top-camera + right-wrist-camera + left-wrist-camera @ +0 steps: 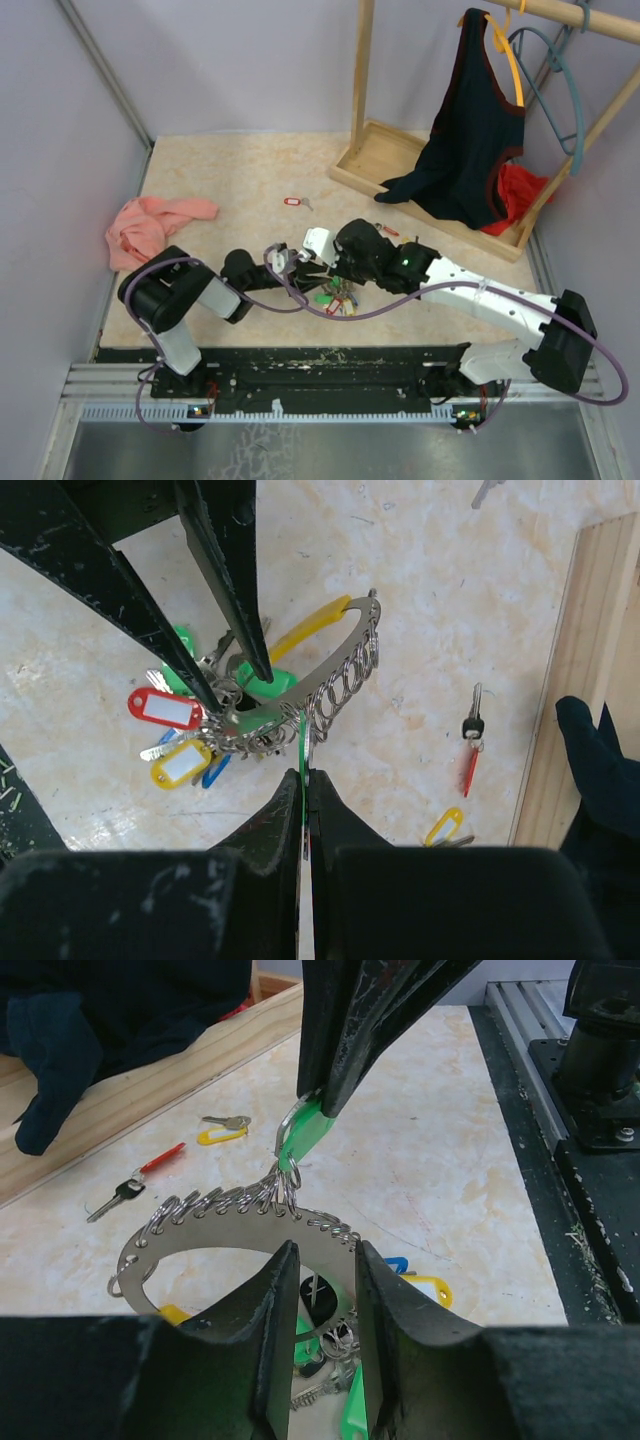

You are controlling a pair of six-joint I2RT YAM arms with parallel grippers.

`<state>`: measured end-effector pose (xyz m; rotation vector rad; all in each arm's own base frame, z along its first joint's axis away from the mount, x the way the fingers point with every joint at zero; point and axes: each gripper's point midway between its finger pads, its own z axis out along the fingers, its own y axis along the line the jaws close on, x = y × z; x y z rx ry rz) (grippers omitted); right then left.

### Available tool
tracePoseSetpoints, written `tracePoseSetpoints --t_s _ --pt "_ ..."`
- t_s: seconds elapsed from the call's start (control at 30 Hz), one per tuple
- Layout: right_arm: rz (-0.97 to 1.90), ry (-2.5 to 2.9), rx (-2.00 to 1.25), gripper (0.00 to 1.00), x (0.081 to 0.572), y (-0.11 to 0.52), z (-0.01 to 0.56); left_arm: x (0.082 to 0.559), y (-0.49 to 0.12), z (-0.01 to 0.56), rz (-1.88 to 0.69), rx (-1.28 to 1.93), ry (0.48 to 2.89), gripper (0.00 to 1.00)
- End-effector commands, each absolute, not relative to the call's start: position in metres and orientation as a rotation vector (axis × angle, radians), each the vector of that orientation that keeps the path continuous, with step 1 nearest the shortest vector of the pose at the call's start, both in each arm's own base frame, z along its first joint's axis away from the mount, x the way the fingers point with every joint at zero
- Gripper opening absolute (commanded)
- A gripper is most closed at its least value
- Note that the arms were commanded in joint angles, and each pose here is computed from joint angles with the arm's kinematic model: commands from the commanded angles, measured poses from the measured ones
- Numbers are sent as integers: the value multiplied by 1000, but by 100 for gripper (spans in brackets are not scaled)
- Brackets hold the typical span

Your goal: Put the keys on the keyring

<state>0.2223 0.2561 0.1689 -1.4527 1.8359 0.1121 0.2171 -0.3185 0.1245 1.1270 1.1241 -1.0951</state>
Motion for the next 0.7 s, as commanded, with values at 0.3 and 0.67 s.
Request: tracePoseSetpoints --t_s 0.3,0.67 --pt "170 1777 -1428 0 232 281 195 229 -323 178 -1007 1045 881 34" --pt "202 1768 -1432 0 228 289 197 230 -329 176 -1023 1041 888 29"
